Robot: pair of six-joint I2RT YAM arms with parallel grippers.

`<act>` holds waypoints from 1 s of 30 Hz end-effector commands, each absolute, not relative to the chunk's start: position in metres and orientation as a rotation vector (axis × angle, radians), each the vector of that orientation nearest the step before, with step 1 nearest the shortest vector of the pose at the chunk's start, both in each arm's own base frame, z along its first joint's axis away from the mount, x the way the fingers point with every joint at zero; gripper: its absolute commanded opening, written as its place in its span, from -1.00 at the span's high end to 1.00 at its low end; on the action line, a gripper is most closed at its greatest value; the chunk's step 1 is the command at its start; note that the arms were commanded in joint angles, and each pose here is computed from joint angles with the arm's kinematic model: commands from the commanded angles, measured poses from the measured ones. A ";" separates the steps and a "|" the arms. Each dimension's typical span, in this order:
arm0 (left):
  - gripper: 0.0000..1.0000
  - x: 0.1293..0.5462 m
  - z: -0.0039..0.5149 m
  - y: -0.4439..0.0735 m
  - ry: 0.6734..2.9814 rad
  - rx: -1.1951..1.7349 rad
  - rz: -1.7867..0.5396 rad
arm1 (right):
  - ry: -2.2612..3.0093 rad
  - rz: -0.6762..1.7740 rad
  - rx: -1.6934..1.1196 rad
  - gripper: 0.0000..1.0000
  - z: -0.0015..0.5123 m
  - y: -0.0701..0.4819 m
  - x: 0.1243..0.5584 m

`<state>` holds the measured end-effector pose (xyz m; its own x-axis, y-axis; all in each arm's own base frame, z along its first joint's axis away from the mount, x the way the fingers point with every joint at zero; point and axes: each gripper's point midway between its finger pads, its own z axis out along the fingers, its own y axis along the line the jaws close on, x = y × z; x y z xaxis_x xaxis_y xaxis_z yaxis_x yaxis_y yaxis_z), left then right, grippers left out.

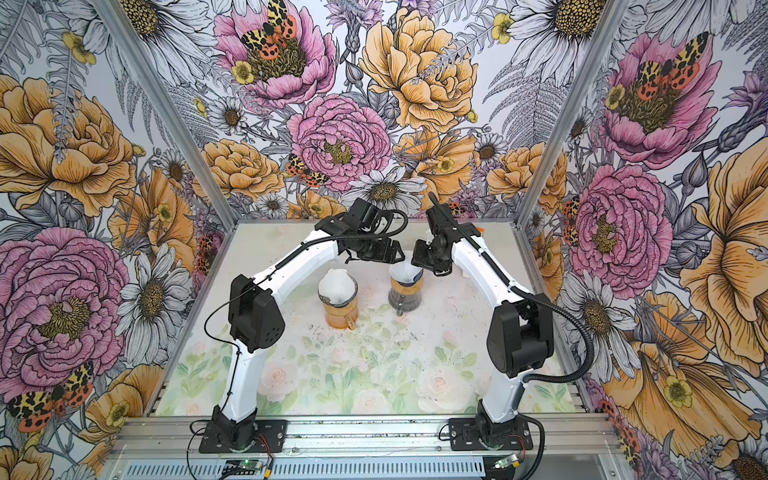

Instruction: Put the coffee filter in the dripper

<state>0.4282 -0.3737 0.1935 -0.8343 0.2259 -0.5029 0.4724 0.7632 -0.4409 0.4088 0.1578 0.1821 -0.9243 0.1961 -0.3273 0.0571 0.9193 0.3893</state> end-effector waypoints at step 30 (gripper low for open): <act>-0.97 0.356 0.353 -0.235 1.973 0.268 -0.319 | 2.150 0.069 0.260 -0.55 0.289 0.049 0.348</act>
